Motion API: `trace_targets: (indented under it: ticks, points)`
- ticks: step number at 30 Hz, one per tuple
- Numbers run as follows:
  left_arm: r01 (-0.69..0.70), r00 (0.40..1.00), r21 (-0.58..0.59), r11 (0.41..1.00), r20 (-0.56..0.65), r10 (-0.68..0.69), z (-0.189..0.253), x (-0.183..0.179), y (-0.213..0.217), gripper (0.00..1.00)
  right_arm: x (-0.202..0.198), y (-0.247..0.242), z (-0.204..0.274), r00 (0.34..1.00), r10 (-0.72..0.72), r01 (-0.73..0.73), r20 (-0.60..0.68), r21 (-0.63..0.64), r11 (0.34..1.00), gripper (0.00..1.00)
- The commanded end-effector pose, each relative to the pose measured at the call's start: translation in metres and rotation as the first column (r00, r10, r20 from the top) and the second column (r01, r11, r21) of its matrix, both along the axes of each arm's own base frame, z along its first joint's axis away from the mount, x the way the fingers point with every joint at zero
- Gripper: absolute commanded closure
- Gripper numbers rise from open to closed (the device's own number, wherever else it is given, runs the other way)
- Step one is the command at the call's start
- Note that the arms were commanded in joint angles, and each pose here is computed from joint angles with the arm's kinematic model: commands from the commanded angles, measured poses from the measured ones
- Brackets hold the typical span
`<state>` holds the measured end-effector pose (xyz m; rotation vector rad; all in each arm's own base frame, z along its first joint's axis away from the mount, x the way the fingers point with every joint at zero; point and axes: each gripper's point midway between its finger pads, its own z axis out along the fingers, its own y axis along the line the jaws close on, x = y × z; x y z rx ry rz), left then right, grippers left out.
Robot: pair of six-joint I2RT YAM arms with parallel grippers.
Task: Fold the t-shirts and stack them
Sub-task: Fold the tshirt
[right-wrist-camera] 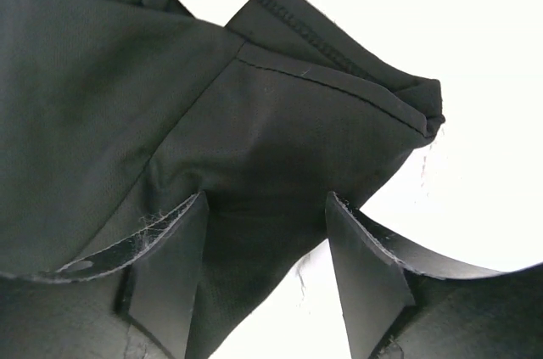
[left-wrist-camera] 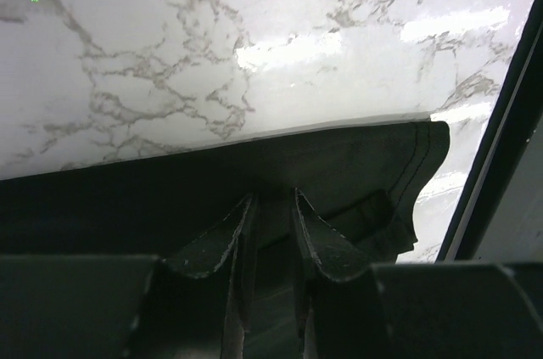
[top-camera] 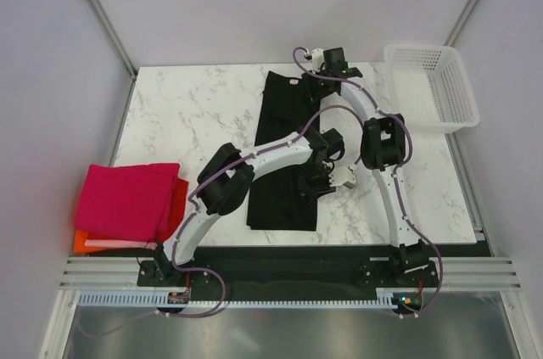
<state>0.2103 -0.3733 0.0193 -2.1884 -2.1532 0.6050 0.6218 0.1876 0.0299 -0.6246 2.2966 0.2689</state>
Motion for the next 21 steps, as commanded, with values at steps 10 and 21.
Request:
trace_targets:
  ticks: [10,21]
  points:
    - [-0.034,0.999,-0.052,0.998,-0.026,0.032,0.028,-0.015,-0.017,0.71,0.038,0.024,0.028,0.987,-0.029,0.011,0.158,0.114,0.993,0.26]
    - [-0.341,0.776,-0.383,0.858,0.401,0.488,0.219,0.053,0.031,0.48,0.011,-0.023,0.255,0.871,-0.158,0.071,0.464,0.199,0.977,0.19]
